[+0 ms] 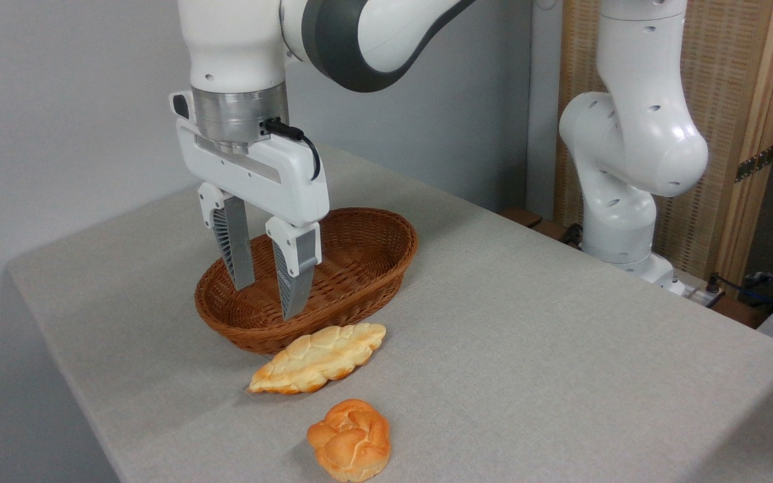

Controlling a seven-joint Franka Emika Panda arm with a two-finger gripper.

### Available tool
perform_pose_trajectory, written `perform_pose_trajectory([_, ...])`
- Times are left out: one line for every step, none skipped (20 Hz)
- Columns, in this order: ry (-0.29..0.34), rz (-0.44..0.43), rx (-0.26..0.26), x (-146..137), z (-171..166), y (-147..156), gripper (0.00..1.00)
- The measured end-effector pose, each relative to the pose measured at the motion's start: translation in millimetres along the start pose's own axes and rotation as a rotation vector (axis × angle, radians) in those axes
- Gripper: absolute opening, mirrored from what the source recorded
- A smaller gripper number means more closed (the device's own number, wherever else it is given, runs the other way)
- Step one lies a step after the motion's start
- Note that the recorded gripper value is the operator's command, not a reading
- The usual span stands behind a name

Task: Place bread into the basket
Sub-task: 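Move the open gripper from above the basket toward the knotted roll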

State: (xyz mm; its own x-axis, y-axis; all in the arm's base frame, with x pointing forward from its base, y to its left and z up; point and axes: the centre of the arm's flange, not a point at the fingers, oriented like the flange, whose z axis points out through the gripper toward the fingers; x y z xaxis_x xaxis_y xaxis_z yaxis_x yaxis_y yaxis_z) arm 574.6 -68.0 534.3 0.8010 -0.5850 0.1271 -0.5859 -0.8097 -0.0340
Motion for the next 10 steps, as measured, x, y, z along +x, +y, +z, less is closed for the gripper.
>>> perform_pose_trajectory([0.0,0.0,0.0,0.0,-0.1,0.0,1.0])
perform_pose_trajectory([0.001,0.0,0.0,-0.2,-0.4,-0.2,1.0])
perform_pose_trajectory([0.001,-0.002,0.001,-0.7,-0.8,-0.9,1.0])
perform_pose_trajectory([0.002,-0.006,0.002,-2.1,-1.5,-3.1,1.0])
perform_pose_trajectory([0.004,-0.013,0.004,-4.1,-2.6,-6.7,1.0])
perform_pose_trajectory([0.006,-0.017,0.006,-6.8,-4.2,-10.8,1.0])
perform_pose_trajectory([0.008,-0.013,0.008,-9.7,-5.9,-15.1,1.0])
perform_pose_trajectory([0.009,-0.005,0.011,-14.1,-7.5,-21.8,1.0])
perform_pose_trajectory([0.01,0.01,0.014,-18.8,-8.7,-28.8,1.0])
perform_pose_trajectory([0.01,0.025,0.016,-23.5,-9.3,-36.0,1.0])
